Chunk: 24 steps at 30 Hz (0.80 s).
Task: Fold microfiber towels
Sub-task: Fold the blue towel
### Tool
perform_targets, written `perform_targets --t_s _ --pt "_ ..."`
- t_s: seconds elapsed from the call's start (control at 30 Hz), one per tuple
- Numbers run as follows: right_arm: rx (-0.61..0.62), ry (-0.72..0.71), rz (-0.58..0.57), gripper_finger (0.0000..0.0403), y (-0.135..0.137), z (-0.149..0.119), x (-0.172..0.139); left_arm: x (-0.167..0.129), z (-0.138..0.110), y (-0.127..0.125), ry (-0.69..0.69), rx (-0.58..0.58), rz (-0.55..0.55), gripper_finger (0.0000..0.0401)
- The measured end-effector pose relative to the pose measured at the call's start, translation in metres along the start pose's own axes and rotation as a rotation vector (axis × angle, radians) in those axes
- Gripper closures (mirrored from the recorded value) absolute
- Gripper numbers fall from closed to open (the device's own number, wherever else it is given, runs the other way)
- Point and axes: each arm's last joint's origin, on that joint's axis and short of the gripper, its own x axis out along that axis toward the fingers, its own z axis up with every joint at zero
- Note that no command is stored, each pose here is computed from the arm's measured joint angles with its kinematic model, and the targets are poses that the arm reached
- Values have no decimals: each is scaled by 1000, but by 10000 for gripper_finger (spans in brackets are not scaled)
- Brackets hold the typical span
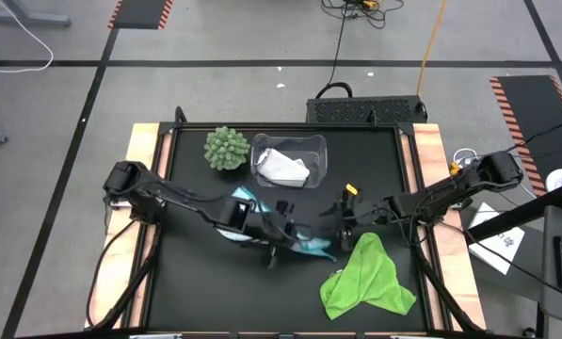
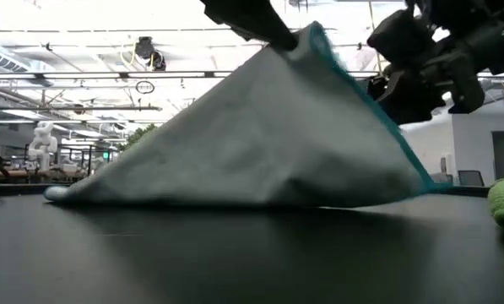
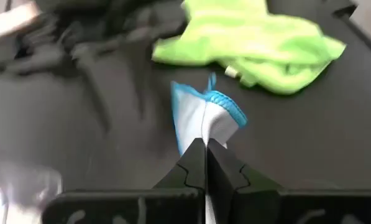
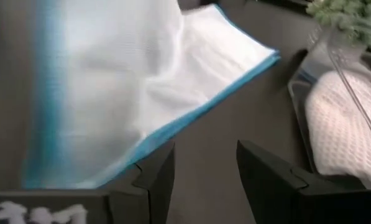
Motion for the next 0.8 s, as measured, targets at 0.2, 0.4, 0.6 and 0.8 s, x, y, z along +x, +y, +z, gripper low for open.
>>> perform_targets --t_s 0.2,0.4,0.6,0.8 --pt "28 -53 40 209 11 6 -3 -9 1 13 -15 -47 1 397" --pt "20 -28 2 181 12 3 -3 -14 -1 13 6 -56 -27 397" --pt "-37 10 7 177 14 -1 -4 -15 -1 6 23 -44 -43 397" --pt "-69 54 30 177 19 -5 -4 -14 -2 7 25 -43 -42 398"
